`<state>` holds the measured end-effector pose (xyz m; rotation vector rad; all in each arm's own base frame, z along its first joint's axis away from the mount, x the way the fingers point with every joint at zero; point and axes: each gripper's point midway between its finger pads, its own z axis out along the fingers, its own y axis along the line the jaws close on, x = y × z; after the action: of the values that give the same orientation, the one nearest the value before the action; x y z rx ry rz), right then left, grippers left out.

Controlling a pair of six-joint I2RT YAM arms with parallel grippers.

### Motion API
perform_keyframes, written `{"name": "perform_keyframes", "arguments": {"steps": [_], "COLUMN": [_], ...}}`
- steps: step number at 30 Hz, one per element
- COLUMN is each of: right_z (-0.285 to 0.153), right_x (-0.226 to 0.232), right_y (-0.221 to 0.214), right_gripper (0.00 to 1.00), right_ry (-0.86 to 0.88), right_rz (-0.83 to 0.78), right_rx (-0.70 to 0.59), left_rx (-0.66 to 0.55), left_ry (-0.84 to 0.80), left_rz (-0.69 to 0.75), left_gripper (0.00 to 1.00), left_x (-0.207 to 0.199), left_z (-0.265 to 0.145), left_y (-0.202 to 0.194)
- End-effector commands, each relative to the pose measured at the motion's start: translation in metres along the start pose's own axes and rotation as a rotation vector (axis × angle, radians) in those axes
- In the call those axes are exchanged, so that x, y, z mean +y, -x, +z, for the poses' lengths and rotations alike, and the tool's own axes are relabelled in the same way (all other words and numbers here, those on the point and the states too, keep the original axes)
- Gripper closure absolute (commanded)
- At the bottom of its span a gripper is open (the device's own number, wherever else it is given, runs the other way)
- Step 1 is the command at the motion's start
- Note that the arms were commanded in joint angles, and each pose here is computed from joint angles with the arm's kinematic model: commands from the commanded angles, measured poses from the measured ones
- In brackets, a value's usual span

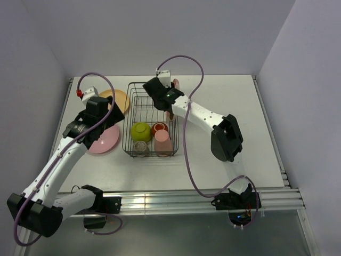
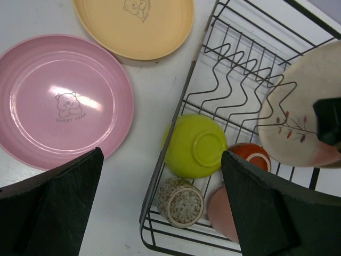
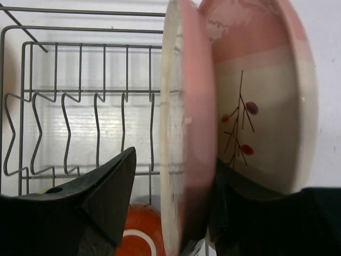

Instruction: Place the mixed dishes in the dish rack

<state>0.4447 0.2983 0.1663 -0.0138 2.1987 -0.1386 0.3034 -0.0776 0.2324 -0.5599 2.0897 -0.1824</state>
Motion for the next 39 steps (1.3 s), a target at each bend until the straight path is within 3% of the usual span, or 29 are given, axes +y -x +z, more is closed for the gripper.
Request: {"name": "perform_keyframes", "arguments": {"steps": [1, 4, 9, 17, 18, 26, 32, 39], "right_z": [-0.034, -0.044, -0.066, -0.120, -0.135, -0.173, -0.175, -0.184], "right_x": [-0.008, -0.013, -0.017, -0.037, -0.046, -0.077, -0.096, -0.119], "right_y": [0.046, 0.055, 0.076, 0.102, 0.109, 0.078, 0.048, 0.038], "right_gripper": [0.39, 0.25, 0.14, 0.11, 0.11, 0.11, 0.11, 0.11], "right_ry": [0.055, 0.069, 0.125, 0.182, 0.188, 0.292, 0.287, 0.271], "right_rz": [0.084, 0.075, 0.077, 0.123, 0.139, 0.208, 0.210, 0.220], "right_rx": [-0.117, -0.146, -0.197, -0.280, -0.303, -0.325, -0.313, -0.344], "left_rx": [0.006, 0.035, 0.077, 0.184, 0.201, 0.301, 0.254, 0.292], "left_ry": [-0.025, -0.012, 0.025, 0.056, 0.095, 0.207, 0.303, 0.429], "left_rz": [-0.009, -0.019, -0.069, -0.186, -0.219, -0.236, -0.213, -0.178], "left_gripper": [0.01, 0.01, 0.01, 0.01, 0.01, 0.04, 0.06, 0.08], "left_x": [-0.007, -0.006, 0.003, 0.030, 0.048, 0.081, 0.098, 0.127], "left_z": [0.007, 0.019, 0.046, 0.110, 0.126, 0.208, 0.236, 0.252], "left_y": [0.017, 0.022, 0.034, 0.045, 0.046, 0.046, 0.073, 0.052]}}
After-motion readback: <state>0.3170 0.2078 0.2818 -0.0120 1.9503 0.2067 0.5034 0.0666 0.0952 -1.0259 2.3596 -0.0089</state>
